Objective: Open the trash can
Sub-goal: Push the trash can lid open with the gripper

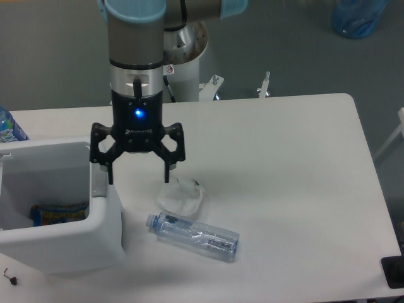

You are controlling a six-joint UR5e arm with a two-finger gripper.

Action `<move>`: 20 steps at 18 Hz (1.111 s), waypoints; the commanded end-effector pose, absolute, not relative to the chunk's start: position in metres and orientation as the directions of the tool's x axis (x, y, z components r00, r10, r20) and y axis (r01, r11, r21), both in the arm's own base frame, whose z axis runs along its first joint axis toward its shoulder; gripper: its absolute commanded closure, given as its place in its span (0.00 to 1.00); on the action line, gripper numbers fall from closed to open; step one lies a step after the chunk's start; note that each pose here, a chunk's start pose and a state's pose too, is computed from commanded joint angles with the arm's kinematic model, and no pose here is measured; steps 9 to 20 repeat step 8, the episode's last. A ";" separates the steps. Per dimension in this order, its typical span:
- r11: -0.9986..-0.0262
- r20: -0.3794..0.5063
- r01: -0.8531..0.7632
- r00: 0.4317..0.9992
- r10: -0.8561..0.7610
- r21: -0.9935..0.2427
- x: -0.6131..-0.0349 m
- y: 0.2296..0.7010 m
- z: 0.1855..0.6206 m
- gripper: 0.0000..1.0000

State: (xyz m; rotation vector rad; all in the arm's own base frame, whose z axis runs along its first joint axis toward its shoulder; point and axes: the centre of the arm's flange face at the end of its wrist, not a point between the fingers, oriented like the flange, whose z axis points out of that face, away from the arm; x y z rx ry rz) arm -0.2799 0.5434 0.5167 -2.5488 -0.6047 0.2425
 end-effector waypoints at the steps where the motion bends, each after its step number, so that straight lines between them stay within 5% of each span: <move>1: -0.792 -0.106 0.349 0.884 0.456 -0.501 -0.287 0.539 0.516 0.00; 5: -0.838 -0.231 0.319 0.862 0.451 -0.442 -0.315 0.519 0.511 0.00; 20: -0.829 -0.231 0.346 0.849 0.476 -0.439 -0.332 0.508 0.510 0.00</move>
